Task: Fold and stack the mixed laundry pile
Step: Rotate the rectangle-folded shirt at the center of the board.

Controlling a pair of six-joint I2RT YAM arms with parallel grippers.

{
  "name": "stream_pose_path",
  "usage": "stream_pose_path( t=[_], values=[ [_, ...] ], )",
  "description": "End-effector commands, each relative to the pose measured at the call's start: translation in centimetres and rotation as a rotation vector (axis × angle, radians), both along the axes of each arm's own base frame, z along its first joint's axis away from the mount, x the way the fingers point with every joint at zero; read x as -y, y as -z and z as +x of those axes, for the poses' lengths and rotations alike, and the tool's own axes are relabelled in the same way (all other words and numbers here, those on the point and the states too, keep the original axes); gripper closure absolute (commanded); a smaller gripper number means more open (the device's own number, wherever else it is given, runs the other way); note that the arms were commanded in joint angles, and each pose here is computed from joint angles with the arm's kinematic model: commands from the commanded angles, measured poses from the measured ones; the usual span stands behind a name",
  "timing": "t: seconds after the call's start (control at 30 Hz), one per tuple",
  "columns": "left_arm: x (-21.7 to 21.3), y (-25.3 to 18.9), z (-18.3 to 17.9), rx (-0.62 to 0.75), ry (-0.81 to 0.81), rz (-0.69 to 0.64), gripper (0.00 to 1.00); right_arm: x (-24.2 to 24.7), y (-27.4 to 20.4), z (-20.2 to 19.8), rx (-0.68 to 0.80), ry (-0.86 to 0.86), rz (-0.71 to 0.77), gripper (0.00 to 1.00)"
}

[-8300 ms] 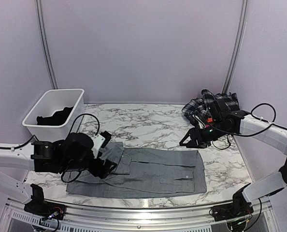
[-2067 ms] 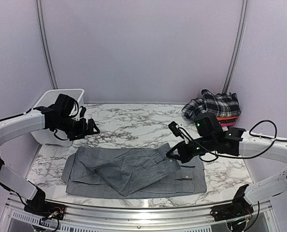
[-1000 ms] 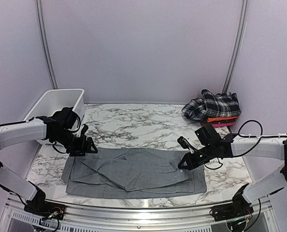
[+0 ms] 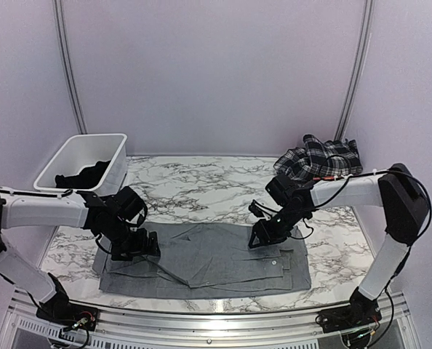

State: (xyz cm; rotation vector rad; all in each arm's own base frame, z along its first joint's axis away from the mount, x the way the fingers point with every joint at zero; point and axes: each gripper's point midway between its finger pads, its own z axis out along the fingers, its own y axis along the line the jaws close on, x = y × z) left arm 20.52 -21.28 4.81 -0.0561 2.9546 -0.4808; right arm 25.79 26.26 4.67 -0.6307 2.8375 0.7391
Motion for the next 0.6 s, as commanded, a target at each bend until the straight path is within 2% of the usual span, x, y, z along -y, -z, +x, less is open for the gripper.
stream_pose_path(
  t=[0.0,0.1,0.2,0.27,0.33,0.43,0.5,0.57],
  values=[
    [-1.3,3.5,0.7,-0.056,-0.074,0.1,0.01,0.0,1.9,-1.1,-0.052,-0.039,0.003,0.47],
    [-1.3,5.0,3.0,-0.063,-0.06,0.136,0.01,1.6,3.2,-2.6,-0.098,-0.016,-0.026,0.47],
    [-1.2,6.3,7.1,-0.036,-0.043,0.182,0.01,2.7,3.5,-4.5,-0.132,0.003,-0.03,0.47],
    [0.3,5.9,12.3,0.017,-0.03,0.168,0.01,2.4,3.3,-6.1,-0.157,0.009,0.002,0.47],
    [2.2,5.2,17.5,0.07,0.008,0.154,0.01,-0.1,1.9,-8.2,-0.165,-0.054,0.08,0.47],
    [7.2,0.4,23.3,0.189,0.127,0.087,0.01,-6.1,-3.1,-11.1,-0.124,-0.221,0.261,0.46],
    [8.7,-3.8,25.1,0.294,0.172,0.084,0.01,-7.4,-6.0,-10.2,-0.076,-0.231,0.323,0.46],
    [8.8,-7.4,25.5,0.376,0.183,0.08,0.01,-7.0,-7.8,-8.1,-0.006,-0.201,0.315,0.46]
  ],
)
